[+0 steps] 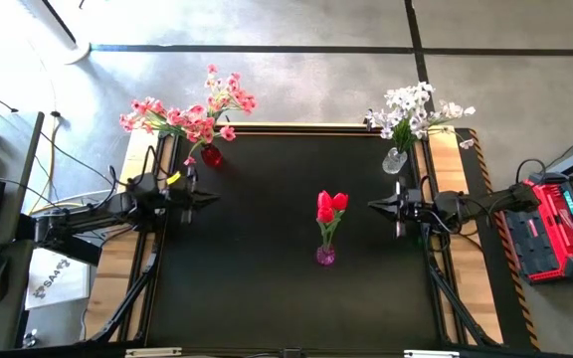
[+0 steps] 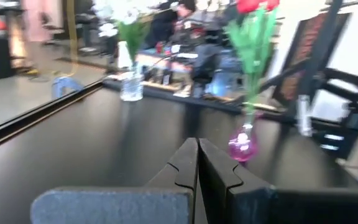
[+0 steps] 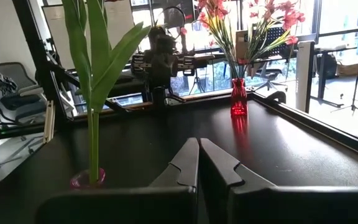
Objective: Sort flowers into vase by color
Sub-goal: Return to Home Position
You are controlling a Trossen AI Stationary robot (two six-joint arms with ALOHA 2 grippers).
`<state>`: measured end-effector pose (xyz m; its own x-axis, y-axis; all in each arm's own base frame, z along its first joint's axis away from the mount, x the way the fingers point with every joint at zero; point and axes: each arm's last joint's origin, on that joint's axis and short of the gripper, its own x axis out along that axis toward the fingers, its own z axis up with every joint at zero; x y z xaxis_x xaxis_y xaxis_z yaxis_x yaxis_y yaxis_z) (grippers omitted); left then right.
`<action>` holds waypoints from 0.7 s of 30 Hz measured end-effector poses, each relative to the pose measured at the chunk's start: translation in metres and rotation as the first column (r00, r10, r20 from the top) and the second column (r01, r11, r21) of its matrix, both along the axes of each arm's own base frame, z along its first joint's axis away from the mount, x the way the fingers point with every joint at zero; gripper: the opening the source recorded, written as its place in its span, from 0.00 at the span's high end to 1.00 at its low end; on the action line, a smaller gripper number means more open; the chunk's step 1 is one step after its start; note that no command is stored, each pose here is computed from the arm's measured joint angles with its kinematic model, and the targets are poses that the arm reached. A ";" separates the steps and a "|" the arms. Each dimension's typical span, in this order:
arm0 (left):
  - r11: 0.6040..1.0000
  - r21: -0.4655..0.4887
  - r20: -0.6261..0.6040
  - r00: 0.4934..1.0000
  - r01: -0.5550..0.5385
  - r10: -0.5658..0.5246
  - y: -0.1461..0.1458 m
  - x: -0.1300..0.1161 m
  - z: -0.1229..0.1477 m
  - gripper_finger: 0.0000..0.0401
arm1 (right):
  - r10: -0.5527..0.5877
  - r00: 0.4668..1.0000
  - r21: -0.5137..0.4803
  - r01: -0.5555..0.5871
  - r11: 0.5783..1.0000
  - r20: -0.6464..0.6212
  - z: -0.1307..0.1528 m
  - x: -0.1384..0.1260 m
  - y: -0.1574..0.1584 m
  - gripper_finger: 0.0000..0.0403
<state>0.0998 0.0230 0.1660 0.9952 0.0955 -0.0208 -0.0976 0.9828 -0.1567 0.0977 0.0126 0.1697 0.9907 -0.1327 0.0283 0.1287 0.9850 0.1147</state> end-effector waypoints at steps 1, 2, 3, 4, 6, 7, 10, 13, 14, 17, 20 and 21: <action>1.000 0.002 0.007 1.000 0.025 -0.025 -0.001 0.000 0.001 1.00 | 0.000 1.000 0.000 0.000 1.000 0.000 0.000 0.000 0.000 1.00; 0.999 0.004 0.016 0.999 0.044 -0.044 -0.002 0.000 0.002 1.00 | 0.000 1.000 0.000 0.000 1.000 0.000 0.000 0.000 0.000 1.00; 0.998 0.007 0.025 0.998 0.060 -0.061 -0.003 0.000 0.003 1.00 | 0.000 1.000 0.000 0.000 1.000 0.000 0.000 0.000 0.000 1.00; 0.997 0.011 0.036 0.997 0.071 -0.071 -0.003 0.001 0.004 1.00 | 0.000 1.000 0.000 0.000 1.000 0.000 0.000 0.000 0.000 1.00; 0.996 0.023 0.061 0.995 0.084 -0.085 -0.005 0.001 0.006 1.00 | 0.000 1.000 0.000 0.000 1.000 0.000 0.000 0.000 0.000 1.00; 0.995 0.035 0.073 0.993 0.089 -0.091 -0.005 0.001 0.007 1.00 | 0.000 1.000 0.000 0.000 1.000 0.000 0.000 0.000 0.000 1.00; 0.996 0.058 0.080 0.994 0.074 -0.079 -0.006 0.001 0.008 1.00 | 0.000 1.000 0.000 0.000 1.000 0.000 0.000 0.000 0.000 1.00; 0.996 0.076 0.095 0.994 0.045 -0.052 -0.007 0.001 0.010 1.00 | 0.000 1.000 0.000 0.000 1.000 0.000 0.000 0.000 0.000 1.00; 0.996 0.076 0.098 0.994 0.036 -0.043 -0.007 0.001 0.010 1.00 | 0.000 1.000 0.000 0.000 1.000 0.000 0.000 0.000 0.000 1.00; 0.995 0.094 0.085 0.996 0.022 -0.030 -0.007 0.001 0.009 1.00 | 0.000 1.000 0.000 0.000 1.000 0.000 0.000 0.000 0.000 1.00; 0.992 0.125 0.056 0.998 0.030 -0.037 -0.008 0.002 0.007 1.00 | 0.001 1.000 0.000 -0.001 1.000 0.000 0.000 0.000 0.000 1.00; 0.992 0.122 0.053 0.998 0.033 -0.040 -0.008 0.002 0.006 1.00 | 0.000 1.000 0.000 0.000 1.000 0.000 0.000 0.000 0.000 1.00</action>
<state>0.1020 0.0146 0.1725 0.9973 0.0579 0.0441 -0.0561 0.9976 -0.0410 0.0978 0.0126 0.1695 0.9908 -0.1323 0.0280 0.1283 0.9851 0.1144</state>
